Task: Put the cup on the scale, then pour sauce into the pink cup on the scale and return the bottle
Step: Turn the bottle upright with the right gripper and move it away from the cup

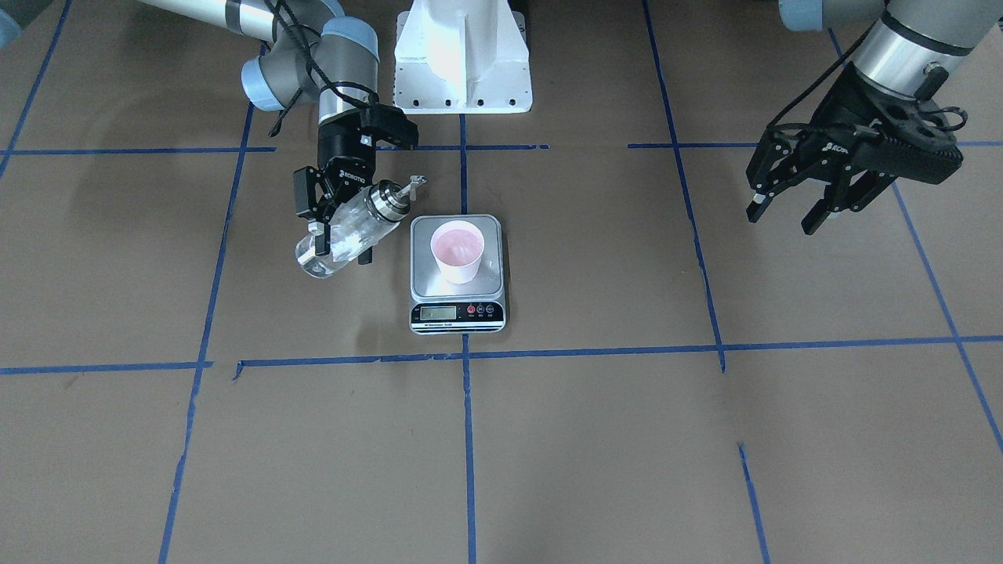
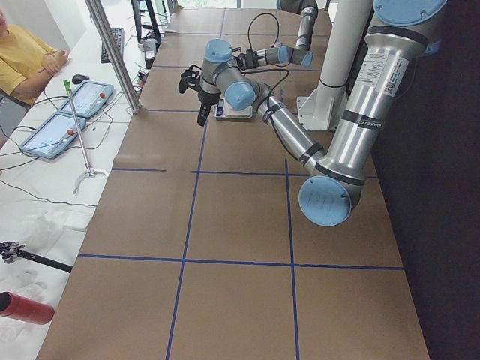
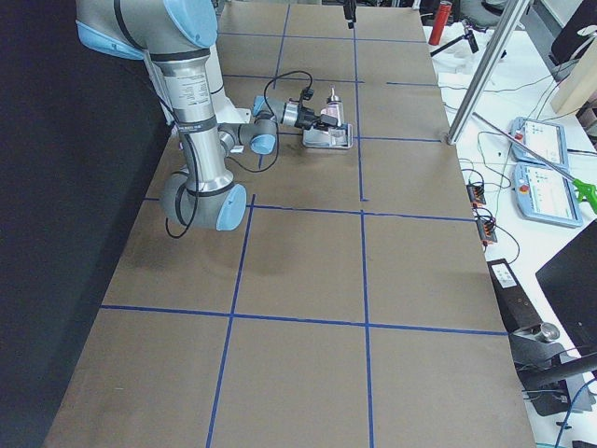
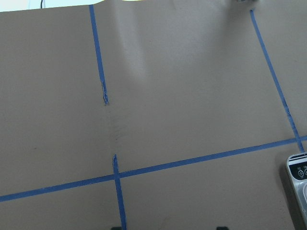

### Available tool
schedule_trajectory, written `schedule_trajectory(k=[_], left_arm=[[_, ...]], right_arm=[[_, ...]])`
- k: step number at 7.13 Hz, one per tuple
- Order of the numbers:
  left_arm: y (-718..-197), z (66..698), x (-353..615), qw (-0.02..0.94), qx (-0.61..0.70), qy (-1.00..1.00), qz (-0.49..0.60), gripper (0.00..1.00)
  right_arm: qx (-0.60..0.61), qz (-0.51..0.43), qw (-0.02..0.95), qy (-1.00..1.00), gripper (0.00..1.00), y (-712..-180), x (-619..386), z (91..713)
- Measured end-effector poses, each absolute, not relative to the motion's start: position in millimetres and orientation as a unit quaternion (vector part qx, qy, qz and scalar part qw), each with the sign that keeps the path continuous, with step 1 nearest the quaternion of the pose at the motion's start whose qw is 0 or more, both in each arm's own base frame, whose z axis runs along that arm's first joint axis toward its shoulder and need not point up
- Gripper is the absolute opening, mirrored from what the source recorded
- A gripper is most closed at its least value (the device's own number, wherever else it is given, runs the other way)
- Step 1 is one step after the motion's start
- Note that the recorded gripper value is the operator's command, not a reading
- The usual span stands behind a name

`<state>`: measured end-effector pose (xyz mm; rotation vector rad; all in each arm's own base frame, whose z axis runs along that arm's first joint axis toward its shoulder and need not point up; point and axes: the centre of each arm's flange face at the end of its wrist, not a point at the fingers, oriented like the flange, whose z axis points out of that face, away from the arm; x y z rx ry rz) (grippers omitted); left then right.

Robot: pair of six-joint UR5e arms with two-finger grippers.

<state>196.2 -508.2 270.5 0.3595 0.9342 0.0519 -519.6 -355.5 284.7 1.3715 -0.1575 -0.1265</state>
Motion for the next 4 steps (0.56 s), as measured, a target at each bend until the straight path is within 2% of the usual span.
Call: schedule_trajectory(k=[1,4], left_arm=[[-508,270,196,0.877,0.172,0.448,0.025,0.73],[-508,270,196,0.877,0.172,0.448,0.024,0.73]], right_arm=[[0.619,-0.016,0.774,-0.134,0.0,-354,-517,284],[0.599,0.03,0.78,-0.177,0.0,-351,-486,316]])
